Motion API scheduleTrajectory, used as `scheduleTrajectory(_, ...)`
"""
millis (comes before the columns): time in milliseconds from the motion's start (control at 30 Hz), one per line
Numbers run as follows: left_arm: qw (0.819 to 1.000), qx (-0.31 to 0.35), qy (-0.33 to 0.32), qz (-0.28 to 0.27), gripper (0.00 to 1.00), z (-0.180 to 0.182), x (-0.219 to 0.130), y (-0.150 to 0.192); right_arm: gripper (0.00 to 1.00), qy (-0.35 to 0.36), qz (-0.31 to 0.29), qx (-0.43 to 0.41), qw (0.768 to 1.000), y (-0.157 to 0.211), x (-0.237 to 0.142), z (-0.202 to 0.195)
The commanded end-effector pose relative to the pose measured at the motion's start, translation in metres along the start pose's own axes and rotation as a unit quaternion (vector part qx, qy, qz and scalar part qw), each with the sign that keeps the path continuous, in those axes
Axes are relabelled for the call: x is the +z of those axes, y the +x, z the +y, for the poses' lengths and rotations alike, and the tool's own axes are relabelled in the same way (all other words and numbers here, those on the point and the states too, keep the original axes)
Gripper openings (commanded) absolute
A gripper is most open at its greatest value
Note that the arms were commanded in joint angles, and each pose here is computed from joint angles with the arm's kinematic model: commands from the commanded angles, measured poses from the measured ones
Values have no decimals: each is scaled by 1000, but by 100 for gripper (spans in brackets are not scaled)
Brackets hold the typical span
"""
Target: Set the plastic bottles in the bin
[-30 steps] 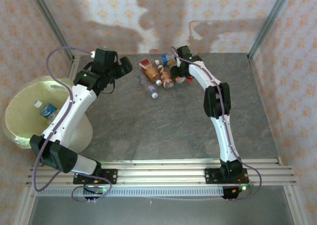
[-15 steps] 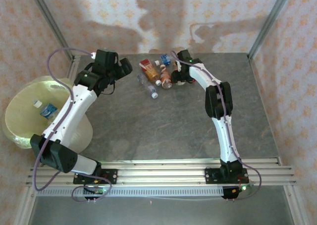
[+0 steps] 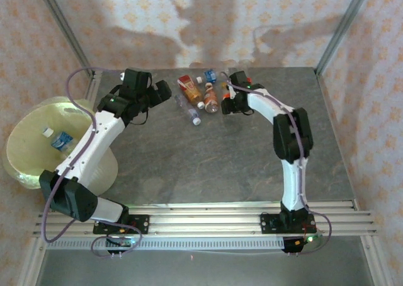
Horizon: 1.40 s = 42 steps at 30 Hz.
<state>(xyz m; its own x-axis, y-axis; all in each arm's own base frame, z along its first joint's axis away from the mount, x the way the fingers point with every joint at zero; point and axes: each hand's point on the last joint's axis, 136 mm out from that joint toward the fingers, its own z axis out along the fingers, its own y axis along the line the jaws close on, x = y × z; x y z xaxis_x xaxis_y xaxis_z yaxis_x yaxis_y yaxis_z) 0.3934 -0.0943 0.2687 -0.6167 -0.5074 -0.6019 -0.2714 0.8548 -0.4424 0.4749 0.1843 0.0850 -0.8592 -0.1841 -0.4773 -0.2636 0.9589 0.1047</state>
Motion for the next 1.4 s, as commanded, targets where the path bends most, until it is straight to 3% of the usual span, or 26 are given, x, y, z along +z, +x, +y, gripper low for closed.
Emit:
scheduleTrajectory(0, 996, -7, 84, 2, 100, -28, -9, 5, 50, -33, -96, 5, 995, -21, -58, 19)
scheduleTrajectory(267, 968, 26, 242, 62, 100, -91, -22, 49, 48, -133, -184, -20, 974, 23, -138, 63)
scheduleTrajectory(500, 941, 63, 322, 84, 100, -134, -38, 74, 48, -237, -217, -35, 946, 47, -176, 97)
scheduleTrajectory(633, 930, 74, 348, 88, 100, -150, -43, 86, 48, -273, -219, -48, 936, 57, -190, 109)
scheduleTrajectory(833, 929, 58, 351, 104, 100, -160, -33, 93, 49, -307, -224, -66, 923, 66, -207, 128)
scheduleTrajectory(933, 914, 62, 385, 113, 100, -174, -40, 98, 49, -320, -217, -71, 920, 70, -211, 136)
scheduleTrajectory(1133, 904, 80, 402, 120, 100, -188, -42, 112, 49, -333, -213, -82, 915, 75, -225, 145)
scheduleTrajectory(1233, 918, 74, 371, 121, 100, -181, -33, 119, 50, -337, -219, -84, 912, 77, -231, 148)
scheduleTrajectory(1367, 921, 43, 366, 130, 97, -176, -26, 127, 50, -351, -244, -91, 899, 78, -238, 150)
